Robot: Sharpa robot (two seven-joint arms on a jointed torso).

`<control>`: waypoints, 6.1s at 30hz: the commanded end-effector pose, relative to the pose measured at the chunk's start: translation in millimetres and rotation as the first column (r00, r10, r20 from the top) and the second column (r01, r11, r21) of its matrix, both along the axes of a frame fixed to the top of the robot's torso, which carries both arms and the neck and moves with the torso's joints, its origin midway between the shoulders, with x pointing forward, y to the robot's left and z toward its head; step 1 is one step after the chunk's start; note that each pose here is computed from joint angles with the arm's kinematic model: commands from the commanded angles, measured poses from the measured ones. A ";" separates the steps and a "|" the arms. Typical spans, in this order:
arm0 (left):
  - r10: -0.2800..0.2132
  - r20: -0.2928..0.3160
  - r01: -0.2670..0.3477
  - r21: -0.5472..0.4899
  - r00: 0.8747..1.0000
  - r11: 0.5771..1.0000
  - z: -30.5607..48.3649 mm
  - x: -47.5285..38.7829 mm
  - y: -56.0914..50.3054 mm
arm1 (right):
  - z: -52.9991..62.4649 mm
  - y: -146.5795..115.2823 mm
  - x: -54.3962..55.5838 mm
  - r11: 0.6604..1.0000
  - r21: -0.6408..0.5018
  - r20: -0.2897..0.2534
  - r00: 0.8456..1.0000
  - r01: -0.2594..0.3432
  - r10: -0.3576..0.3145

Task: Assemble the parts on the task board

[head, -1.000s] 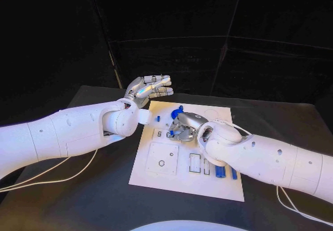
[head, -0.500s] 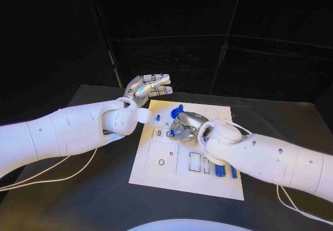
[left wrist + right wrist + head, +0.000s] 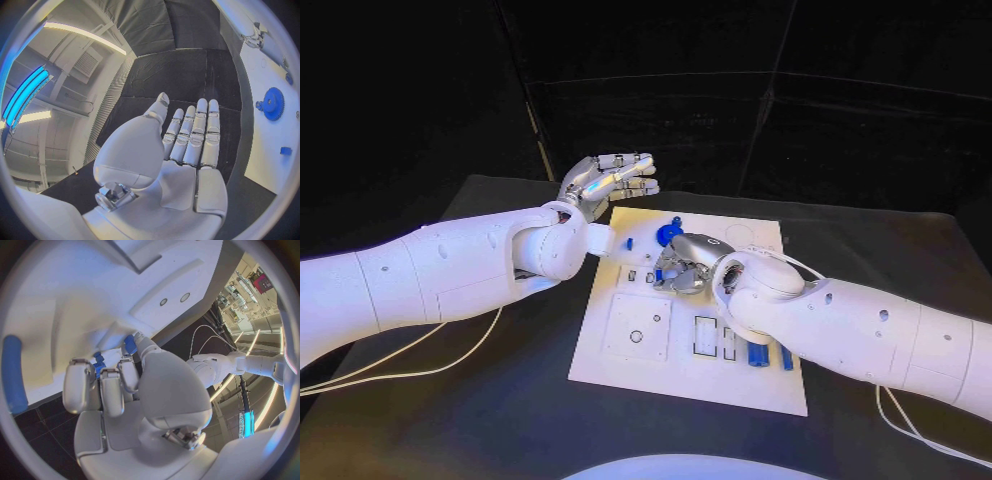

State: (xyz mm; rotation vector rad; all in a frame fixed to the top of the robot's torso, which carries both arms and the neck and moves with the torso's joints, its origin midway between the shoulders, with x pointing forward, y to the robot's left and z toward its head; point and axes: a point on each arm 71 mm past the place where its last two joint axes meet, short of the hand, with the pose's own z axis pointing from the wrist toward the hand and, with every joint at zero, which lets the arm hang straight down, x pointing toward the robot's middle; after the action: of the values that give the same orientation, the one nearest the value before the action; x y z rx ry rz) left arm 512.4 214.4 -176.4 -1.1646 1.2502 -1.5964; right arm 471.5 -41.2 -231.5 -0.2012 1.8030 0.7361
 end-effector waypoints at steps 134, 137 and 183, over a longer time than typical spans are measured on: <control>-0.063 -0.568 0.572 0.817 0.820 0.078 -37.3 12.6 -68.4 | 94.3 -159.7 20.6 0.923 0.288 0.015 0.963 0.255 -0.270; -0.064 -0.571 0.574 0.815 0.819 0.075 -37.6 13.5 -69.4 | 94.2 -159.2 20.8 0.923 0.288 0.014 0.963 0.254 -0.270; -0.072 -0.609 0.611 0.792 0.790 0.011 -41.1 18.8 -77.7 | 92.9 -153.9 22.9 0.923 0.291 0.000 0.965 0.250 -0.261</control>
State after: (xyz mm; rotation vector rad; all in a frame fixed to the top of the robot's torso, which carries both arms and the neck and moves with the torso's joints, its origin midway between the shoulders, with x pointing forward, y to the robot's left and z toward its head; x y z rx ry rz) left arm 531.5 137.0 -218.1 -0.1808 2.4827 -0.3052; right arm 494.1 -196.0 -140.5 0.2134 1.6299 0.7811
